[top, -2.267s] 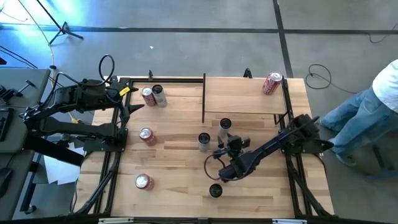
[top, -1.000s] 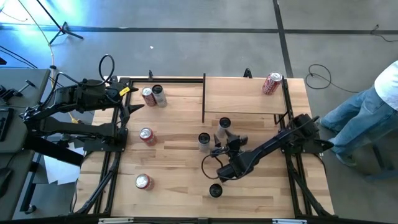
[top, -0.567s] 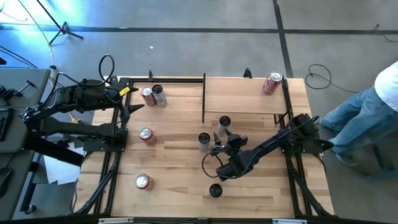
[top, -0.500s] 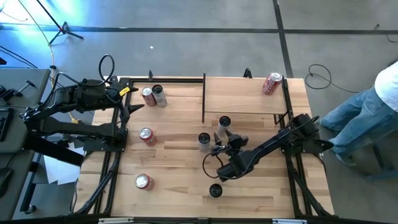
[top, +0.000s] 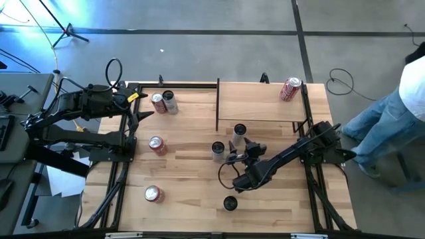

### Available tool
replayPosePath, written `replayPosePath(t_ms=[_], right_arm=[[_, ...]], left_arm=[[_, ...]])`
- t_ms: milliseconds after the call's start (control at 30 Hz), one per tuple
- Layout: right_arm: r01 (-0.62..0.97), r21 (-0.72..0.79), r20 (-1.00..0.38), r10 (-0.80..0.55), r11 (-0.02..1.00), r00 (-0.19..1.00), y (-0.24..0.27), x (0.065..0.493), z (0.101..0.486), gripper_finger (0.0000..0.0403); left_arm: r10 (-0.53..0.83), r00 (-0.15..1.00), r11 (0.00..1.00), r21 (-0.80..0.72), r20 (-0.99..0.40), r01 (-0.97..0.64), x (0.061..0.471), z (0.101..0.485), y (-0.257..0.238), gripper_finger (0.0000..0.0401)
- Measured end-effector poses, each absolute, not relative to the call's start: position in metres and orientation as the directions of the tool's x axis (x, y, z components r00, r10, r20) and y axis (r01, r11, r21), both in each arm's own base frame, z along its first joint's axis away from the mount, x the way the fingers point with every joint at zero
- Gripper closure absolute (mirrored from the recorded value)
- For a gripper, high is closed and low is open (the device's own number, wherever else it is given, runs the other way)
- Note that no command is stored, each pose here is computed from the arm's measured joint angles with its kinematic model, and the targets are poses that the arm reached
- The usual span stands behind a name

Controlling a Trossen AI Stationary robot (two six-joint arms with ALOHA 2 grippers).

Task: Place canned beverage on shelf
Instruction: Put the white soda can on the shelf

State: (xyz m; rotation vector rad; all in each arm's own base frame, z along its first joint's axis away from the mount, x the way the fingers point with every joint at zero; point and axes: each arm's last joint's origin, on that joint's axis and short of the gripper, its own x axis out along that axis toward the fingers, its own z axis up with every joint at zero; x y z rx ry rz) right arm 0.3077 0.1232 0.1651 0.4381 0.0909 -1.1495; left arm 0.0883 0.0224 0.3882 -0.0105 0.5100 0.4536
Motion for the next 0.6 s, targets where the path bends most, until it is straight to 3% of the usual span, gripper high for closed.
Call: replayPosePath(t_ms=[600], right_arm=[[0.923,0.235,-0.249,-0.899,0.305,0.360,0.106,0.307,0.167,0.0056]], left_arm=[[0.417,0.776,0.901,0.102,-0.474,-0.422,0.088,0.388,0.022,0.0066]])
